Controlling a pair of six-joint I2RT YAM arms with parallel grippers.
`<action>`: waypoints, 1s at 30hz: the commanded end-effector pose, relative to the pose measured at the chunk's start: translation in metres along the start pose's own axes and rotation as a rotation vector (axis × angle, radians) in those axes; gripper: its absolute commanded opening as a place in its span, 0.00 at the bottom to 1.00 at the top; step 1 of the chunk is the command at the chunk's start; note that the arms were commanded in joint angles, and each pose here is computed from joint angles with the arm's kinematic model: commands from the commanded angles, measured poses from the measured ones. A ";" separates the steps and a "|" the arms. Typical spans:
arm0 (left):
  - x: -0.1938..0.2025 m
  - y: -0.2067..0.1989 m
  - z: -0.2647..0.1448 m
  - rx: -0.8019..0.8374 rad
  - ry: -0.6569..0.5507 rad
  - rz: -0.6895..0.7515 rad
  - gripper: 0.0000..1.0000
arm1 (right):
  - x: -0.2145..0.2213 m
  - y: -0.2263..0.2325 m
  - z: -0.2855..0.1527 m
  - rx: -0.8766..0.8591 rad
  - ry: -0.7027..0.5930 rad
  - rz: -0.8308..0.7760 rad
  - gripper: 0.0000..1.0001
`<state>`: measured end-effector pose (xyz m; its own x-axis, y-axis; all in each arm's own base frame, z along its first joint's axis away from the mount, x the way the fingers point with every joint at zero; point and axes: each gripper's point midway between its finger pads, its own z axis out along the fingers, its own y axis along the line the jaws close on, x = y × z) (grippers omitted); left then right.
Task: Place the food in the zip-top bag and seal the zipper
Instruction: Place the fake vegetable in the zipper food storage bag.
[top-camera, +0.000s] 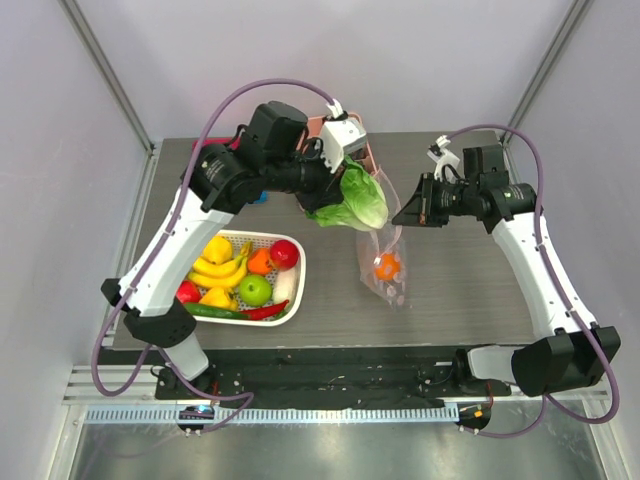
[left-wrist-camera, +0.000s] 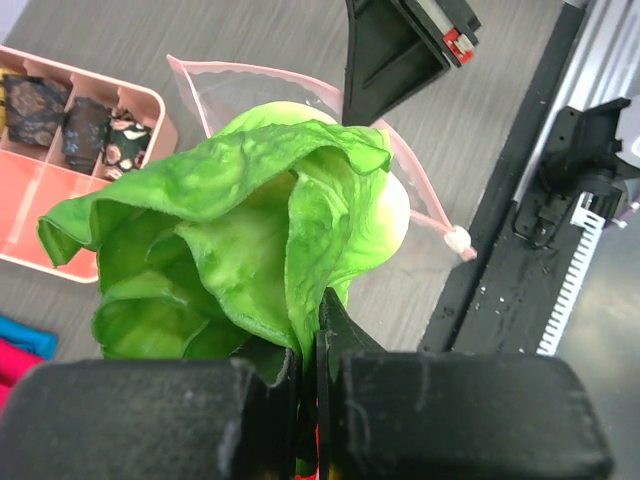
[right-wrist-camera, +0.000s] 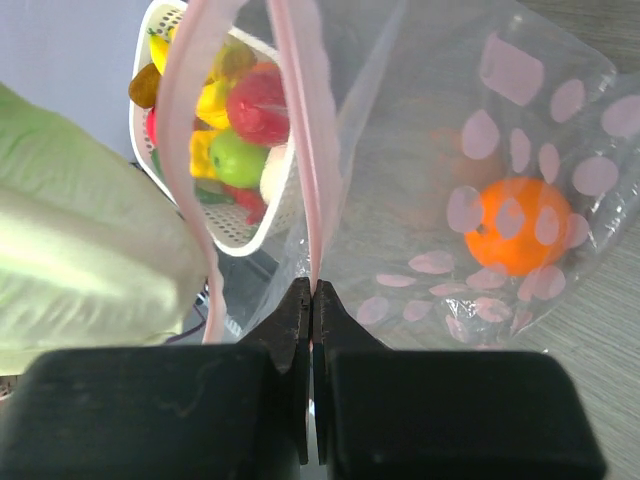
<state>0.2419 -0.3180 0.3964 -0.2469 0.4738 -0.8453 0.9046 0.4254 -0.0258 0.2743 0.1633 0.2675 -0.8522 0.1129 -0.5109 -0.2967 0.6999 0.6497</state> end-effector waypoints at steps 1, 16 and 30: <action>-0.048 0.008 -0.015 -0.084 -0.180 0.054 0.00 | -0.010 0.025 -0.017 -0.043 -0.058 -0.061 0.01; -0.029 -0.015 0.010 -0.016 -0.118 0.045 0.00 | -0.016 0.031 -0.014 -0.069 -0.067 -0.040 0.01; 0.012 0.020 0.007 -0.268 0.139 0.414 0.00 | -0.022 0.045 -0.027 -0.075 -0.084 -0.069 0.01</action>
<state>0.2623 -0.3130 0.3631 -0.1051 0.6680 -0.7367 0.8591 0.4341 0.2711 0.2698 0.1670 0.2960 -0.8299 0.1223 -0.5443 -0.3245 0.6879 0.6493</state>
